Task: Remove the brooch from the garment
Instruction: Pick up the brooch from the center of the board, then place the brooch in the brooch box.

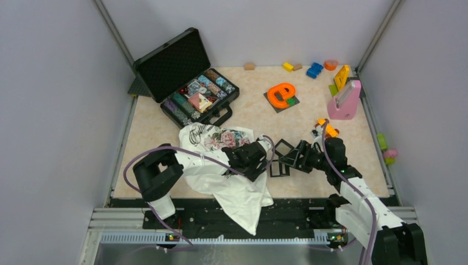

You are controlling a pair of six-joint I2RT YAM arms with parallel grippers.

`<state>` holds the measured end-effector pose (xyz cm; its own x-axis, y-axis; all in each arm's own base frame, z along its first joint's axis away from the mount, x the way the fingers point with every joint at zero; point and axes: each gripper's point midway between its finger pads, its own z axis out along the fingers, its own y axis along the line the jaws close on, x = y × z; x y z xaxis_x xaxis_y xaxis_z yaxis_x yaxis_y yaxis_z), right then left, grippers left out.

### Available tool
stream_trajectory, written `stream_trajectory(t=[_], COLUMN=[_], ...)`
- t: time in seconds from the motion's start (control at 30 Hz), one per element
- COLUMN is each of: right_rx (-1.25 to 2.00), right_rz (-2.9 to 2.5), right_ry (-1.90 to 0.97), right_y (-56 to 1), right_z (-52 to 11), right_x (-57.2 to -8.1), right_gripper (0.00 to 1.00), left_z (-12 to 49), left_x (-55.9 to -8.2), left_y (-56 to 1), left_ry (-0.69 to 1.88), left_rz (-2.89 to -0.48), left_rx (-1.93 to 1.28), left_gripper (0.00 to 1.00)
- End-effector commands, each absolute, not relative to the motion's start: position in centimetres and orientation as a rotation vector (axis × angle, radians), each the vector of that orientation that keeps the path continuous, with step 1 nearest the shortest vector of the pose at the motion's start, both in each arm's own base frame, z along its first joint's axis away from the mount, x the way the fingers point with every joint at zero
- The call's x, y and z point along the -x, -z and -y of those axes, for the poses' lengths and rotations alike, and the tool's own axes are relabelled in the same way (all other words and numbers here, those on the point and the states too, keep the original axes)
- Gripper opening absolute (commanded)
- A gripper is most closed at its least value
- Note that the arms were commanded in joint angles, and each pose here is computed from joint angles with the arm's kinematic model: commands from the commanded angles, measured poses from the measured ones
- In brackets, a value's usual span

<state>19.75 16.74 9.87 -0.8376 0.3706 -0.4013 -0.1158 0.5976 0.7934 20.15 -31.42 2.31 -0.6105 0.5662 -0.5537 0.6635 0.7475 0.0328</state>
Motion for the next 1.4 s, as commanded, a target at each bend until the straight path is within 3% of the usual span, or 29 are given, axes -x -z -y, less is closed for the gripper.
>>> stream_trajectory(t=[0.0,0.23,0.63,1.0,1.37], right_rx=[-0.185,-0.186,-0.226,-0.226,-0.224], right_rz=[-2.232,-2.187,-2.134,-2.097,-2.078], right_ry=[-1.220,-1.281,-1.302,-1.318,-1.337], right_y=[-9.9,-9.5,-8.5,-8.8,-8.9], right_z=[-17.0,-17.5,-17.2,-17.5,-17.8], right_x=[-20.1,-20.0,-20.8,-23.6,-26.2], right_gripper=[0.55,0.55,0.53,0.52,0.51], left_z=[32.0,32.2,33.2,36.7,39.0], left_x=[-20.5,-20.9,-22.5,-23.4,-25.1], left_y=[-2.6,-4.4,-8.3,-9.9,-9.2], left_ry=[0.221,0.229,0.311,0.660,0.746], left_rz=[-2.382,-2.358,-2.306,-2.277,-2.256], left_rx=[-0.937,-0.923,-0.881,-0.876,-0.933], left_gripper=[0.73,0.66,0.63,0.62,0.62])
